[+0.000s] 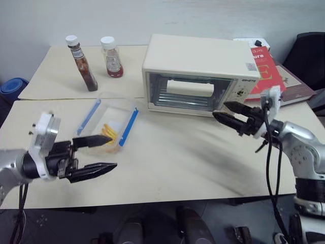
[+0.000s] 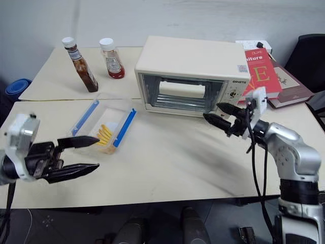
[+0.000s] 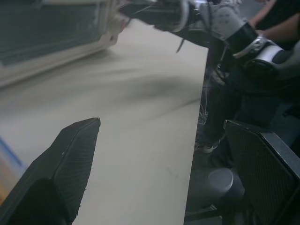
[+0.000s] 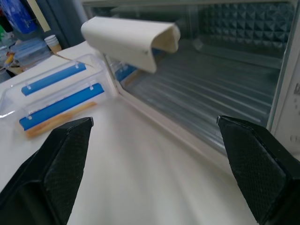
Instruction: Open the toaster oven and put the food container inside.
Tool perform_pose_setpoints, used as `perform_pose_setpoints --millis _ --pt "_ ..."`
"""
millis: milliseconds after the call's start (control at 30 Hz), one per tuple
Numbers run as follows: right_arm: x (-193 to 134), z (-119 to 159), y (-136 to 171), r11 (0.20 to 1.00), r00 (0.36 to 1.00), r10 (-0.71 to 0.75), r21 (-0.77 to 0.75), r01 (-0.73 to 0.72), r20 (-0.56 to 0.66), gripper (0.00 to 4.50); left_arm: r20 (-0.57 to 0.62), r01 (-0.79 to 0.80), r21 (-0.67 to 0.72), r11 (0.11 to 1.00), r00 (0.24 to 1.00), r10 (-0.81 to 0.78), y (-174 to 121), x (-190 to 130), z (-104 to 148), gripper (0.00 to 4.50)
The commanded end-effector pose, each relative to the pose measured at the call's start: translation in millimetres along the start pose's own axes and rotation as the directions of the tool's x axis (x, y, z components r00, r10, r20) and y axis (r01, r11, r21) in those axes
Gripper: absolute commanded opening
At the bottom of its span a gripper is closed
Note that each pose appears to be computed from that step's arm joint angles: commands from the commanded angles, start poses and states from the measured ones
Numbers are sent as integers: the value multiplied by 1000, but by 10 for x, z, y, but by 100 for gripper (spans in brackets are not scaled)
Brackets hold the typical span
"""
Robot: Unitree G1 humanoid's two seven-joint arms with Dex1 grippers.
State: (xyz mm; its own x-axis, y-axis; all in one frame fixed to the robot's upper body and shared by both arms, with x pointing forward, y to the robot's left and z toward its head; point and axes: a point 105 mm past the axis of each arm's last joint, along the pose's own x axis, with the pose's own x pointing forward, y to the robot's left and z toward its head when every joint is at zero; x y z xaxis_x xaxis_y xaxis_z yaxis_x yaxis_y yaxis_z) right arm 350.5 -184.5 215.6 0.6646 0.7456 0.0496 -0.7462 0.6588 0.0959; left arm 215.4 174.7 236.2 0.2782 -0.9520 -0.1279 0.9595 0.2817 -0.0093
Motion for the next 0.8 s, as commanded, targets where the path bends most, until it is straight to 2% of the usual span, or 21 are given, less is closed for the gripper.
perform_pose_setpoints --millis 33,267,467,800 --pt "102 75 9 999 999 32 -24 -32 4 443 -3 46 37 998 999 -46 -3 65 139 450" --pt "299 181 109 994 993 109 -37 -107 36 443 67 -11 107 994 998 3 234 209 361 450" --pt "403 264 244 984 982 176 -52 -173 68 443 75 1 127 992 997 -11 263 278 424 450" --pt "269 232 699 936 936 347 -87 -342 50 443 96 -43 152 987 995 29 471 386 507 450"
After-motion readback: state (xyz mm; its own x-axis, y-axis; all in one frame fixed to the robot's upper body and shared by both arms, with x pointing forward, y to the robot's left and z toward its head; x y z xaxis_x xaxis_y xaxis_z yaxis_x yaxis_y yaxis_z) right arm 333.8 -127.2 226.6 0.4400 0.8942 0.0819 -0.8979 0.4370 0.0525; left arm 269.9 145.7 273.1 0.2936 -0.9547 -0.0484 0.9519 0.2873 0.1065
